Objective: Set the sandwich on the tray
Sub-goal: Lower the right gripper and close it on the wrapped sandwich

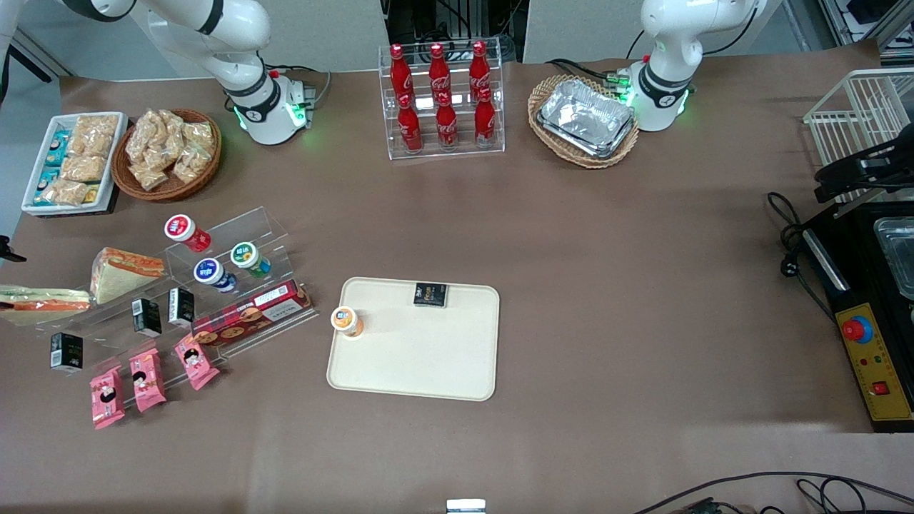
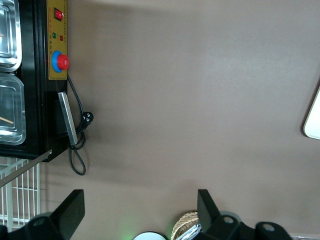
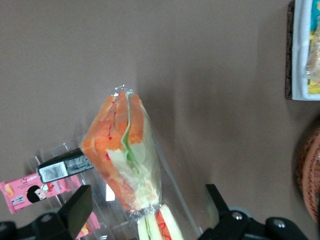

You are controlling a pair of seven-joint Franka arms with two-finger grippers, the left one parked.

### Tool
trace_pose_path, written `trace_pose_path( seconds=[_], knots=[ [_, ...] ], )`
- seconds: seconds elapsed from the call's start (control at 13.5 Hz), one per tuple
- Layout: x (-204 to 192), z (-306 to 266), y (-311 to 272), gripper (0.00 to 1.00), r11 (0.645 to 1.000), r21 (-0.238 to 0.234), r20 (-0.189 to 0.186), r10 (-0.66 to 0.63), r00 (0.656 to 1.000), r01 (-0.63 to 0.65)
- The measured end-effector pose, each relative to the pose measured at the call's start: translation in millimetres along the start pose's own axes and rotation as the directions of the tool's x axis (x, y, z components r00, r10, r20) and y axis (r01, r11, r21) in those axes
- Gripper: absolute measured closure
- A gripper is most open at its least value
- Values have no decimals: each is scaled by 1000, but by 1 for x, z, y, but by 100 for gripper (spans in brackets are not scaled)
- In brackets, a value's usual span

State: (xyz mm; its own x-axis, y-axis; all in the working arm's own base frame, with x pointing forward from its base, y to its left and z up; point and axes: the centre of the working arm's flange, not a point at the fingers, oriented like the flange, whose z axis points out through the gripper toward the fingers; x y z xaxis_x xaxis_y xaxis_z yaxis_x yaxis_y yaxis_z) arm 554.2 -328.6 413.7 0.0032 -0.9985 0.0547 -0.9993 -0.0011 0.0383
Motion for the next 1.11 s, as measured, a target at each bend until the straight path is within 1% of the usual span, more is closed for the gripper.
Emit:
trace_pose_path(
  seconds=[0.07,0.3,0.52,0.59,0.67,0.74,0.89,0.96,1.11],
  knots=[
    [1,9,1,0,1000,6,-1,0,1000,0],
    [4,33,1,0,999,37,-22,-6,1000,7],
    [5,53,-2,1,999,46,-40,-27,999,29],
    [5,57,-4,7,998,53,-42,-30,999,32],
    [7,58,-4,19,998,59,-44,-35,998,38],
    [9,59,-4,29,997,68,-39,-46,998,49],
    [11,57,-4,53,994,89,-30,-64,997,67],
    [10,55,-5,59,993,96,-31,-72,997,74],
    [8,41,-10,62,988,122,-41,-87,995,91]
  ],
)
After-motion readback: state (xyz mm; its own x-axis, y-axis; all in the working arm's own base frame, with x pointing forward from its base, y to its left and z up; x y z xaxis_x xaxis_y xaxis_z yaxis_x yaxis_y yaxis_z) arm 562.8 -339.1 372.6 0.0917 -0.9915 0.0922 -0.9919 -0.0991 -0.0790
